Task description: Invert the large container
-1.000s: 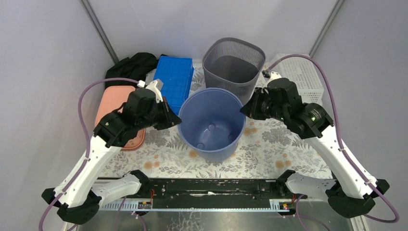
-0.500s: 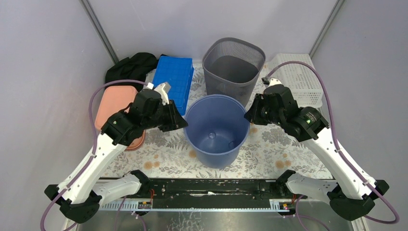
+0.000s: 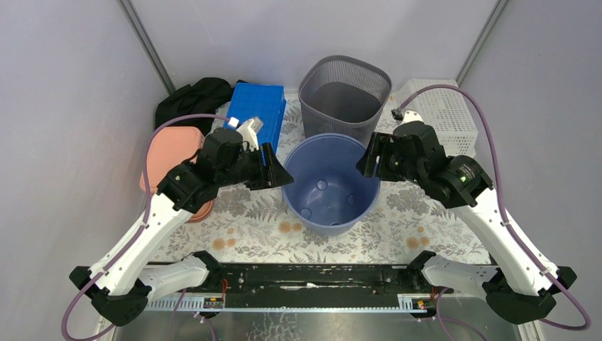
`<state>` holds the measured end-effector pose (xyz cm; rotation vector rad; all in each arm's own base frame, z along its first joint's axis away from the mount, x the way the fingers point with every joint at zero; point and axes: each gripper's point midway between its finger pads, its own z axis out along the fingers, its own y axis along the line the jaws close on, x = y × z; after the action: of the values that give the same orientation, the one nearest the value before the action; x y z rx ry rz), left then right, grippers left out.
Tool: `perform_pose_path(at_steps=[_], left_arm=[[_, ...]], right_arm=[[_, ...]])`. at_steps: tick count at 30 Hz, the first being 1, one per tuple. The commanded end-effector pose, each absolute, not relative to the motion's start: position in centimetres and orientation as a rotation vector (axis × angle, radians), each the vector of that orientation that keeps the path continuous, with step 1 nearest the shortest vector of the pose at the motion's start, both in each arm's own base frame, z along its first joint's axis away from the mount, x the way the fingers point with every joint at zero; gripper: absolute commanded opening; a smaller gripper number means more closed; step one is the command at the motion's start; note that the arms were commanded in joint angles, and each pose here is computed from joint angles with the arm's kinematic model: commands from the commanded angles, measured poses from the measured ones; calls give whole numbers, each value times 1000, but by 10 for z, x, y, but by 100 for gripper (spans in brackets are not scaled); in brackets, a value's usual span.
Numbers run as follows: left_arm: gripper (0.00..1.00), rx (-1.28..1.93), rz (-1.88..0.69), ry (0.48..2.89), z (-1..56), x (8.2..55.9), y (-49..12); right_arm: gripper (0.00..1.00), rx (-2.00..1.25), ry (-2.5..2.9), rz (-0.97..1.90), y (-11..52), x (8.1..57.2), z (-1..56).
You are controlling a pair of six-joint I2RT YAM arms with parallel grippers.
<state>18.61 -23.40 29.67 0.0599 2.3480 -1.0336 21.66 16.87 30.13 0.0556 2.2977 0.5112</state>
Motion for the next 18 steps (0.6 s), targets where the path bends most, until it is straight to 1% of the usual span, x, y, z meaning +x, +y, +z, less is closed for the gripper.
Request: perform_pose_path(at_steps=[1, 6, 18], left_arm=[[56, 159, -1187, 2164, 337, 188, -252], [68, 203, -1222, 2104, 347, 185, -255], [71, 196, -1162, 2151, 329, 192, -253]], right_arm=[[68, 50, 2200, 539, 170, 222, 335], [74, 47, 2192, 524, 166, 221, 342], [78, 35, 2229, 496, 164, 219, 329]])
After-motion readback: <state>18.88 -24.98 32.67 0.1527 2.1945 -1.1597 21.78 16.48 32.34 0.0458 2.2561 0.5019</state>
